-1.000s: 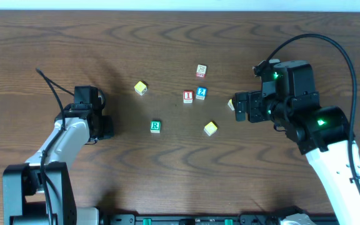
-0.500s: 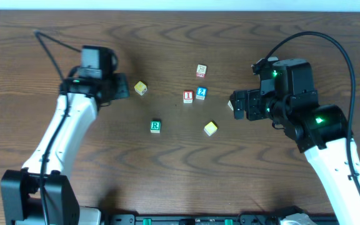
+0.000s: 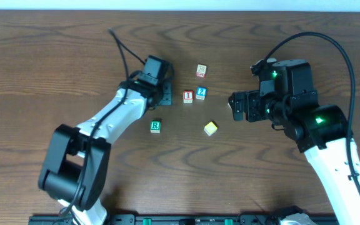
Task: Spell out Ai2
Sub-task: 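Carry the A block and place it left of the I block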
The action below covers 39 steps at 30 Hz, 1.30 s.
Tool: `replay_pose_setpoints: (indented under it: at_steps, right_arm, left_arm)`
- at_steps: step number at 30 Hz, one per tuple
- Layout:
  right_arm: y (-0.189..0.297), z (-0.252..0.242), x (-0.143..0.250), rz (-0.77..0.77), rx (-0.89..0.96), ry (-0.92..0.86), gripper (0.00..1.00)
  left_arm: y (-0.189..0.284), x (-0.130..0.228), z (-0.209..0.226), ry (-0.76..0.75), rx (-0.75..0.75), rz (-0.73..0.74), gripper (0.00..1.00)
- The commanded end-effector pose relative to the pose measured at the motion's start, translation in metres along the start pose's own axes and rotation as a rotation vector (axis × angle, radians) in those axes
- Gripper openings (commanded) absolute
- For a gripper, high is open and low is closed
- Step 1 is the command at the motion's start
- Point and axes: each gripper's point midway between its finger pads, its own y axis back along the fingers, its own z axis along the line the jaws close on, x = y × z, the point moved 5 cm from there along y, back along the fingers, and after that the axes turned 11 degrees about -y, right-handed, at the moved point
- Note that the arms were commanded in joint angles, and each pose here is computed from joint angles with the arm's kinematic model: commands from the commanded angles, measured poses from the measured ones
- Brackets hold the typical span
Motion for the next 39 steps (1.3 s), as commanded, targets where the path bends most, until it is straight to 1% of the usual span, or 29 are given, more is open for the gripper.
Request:
replay_pose_setpoints:
  at_steps: [1,8,12,19,30,39]
  right_arm:
    - [0.0,0.0,0.001,0.008,-0.011,0.009,0.99]
    - [0.0,0.0,0.0,0.006,-0.01,0.009,0.99]
    - [0.0,0.0,0.0,0.006,-0.01,0.009,0.99]
    - [0.0,0.0,0.001,0.007,-0.01,0.008,0.99]
    - [0.0,0.0,0.001,0.008,-0.01,0.0,0.99]
    - [-0.001,0.0,0.001,0.009,-0.009,0.0,0.99]
  left_arm:
    - [0.0,-0.017,-0.003,-0.007,-0.064,-0.048,0.06]
    - [-0.019,-0.007,-0.017,-0.035,-0.064,-0.008,0.05]
    - [-0.027,-0.003,-0.022,-0.021,-0.065,0.011,0.06]
    - [-0.028,-0.008,-0.027,-0.009,-0.061,0.007,0.06]
    - [-0.037,-0.001,-0.032,0.012,-0.031,0.041,0.06]
    - [-0.039,-0.001,-0.036,0.001,-0.032,0.033,0.05]
